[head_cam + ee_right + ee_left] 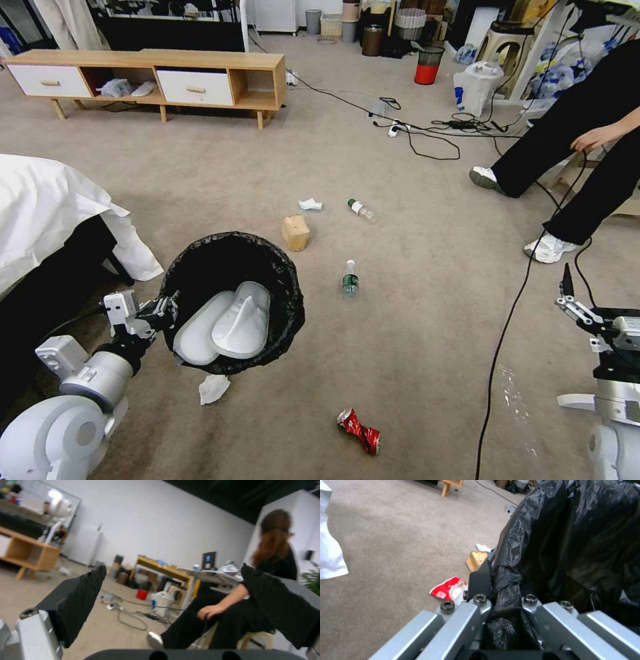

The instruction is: Pick up the trash bin, then pick up the garbage from the floor and place it into the trash bin.

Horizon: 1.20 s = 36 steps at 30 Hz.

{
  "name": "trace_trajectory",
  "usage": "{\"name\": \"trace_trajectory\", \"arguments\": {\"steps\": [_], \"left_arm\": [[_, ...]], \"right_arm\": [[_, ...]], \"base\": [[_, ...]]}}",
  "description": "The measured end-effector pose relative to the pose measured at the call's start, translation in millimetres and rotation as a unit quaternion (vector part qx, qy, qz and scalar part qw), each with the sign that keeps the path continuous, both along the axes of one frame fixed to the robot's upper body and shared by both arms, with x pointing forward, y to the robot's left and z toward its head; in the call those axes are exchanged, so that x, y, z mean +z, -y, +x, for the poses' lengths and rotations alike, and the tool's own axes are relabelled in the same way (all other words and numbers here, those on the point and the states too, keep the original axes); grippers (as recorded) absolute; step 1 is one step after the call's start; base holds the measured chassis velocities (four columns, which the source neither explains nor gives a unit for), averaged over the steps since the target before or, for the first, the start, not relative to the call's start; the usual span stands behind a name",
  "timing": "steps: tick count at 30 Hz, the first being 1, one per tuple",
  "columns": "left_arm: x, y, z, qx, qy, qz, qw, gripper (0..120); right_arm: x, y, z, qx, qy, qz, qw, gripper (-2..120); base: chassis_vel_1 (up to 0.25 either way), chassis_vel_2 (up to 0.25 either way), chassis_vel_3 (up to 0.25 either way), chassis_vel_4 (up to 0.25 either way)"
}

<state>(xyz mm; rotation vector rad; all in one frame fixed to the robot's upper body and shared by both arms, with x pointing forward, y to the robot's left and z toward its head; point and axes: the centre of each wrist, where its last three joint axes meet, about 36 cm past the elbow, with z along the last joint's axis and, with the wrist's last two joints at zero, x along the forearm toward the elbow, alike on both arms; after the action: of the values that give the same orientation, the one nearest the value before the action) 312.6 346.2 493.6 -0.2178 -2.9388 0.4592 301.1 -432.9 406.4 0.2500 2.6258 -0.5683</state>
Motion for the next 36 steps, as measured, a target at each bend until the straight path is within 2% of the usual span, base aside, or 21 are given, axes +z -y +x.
{"name": "trace_trajectory", "arguments": {"steps": [8,10,13,20,22,25,28,29,31,32,34,35,36], "left_arm": [[-0.3,-3.0,5.4,0.0,0.005,0.004,1.0,4],[-2.3,-3.2,7.7,-0.001,0.005,0.003,1.0,4],[-7.4,-3.1,10.9,0.001,0.004,0.001,1.0,4],[-12.7,-4.2,13.1,0.004,0.002,0.0,1.0,4],[-14.7,-6.0,13.7,0.005,0.0,0.001,1.0,4],[-16.1,-7.1,13.8,0.007,-0.002,0.002,1.0,4],[-18.9,-8.2,13.4,0.008,-0.004,0.003,1.0,4],[-18.9,-8.2,13.4,0.008,-0.004,0.003,1.0,4],[-20.4,-8.0,13.1,0.007,-0.004,0.003,1.0,4],[-20.4,-8.0,13.1,0.007,-0.004,0.003,1.0,4],[-22.7,-8.0,13.5,0.007,-0.004,0.002,1.0,4],[-22.7,-8.0,13.5,0.007,-0.004,0.002,1.0,4],[-24.2,-8.4,13.9,0.007,-0.004,0.003,1.0,4]], "right_arm": [[0,-7,9,0.014,-0.031,0.024,0.999,100],[-4,-14,12,0.019,-0.046,0.047,0.998,100],[-23,-26,7,0.043,-0.094,0.062,0.993,100],[-57,-43,-2,0.093,-0.159,0.06,0.981,100],[-75,-46,-8,0.144,-0.195,0.043,0.969,100],[-81,-46,-10,0.166,-0.207,0.037,0.963,100],[-92,-42,-13,0.236,-0.233,0.011,0.943,100],[-92,-42,-13,0.236,-0.233,0.011,0.943,100],[-93,-34,-11,0.289,-0.244,-0.023,0.925,100],[-93,-34,-11,0.289,-0.244,-0.023,0.925,100],[-91,-27,-6,0.334,-0.251,-0.05,0.907,100],[-91,-27,-6,0.334,-0.251,-0.05,0.907,100],[-90,-24,-3,0.355,-0.256,-0.064,0.897,100]], "base": [[0.0,0.0,0.0,0.0],[0.0,0.0,0.0,0.0],[0.0,0.0,0.0,0.0],[0.0,0.0,0.0,0.0],[0.0,0.0,0.0,0.0],[0.0,0.0,0.0,0.0],[0.0,0.0,0.0,0.0],[0.0,0.0,0.0,0.0],[0.0,0.0,0.0,0.0],[0.0,0.0,0.0,0.0],[0.0,0.0,0.0,0.0],[0.0,0.0,0.0,0.0],[0.0,0.0,0.0,0.0]]}}
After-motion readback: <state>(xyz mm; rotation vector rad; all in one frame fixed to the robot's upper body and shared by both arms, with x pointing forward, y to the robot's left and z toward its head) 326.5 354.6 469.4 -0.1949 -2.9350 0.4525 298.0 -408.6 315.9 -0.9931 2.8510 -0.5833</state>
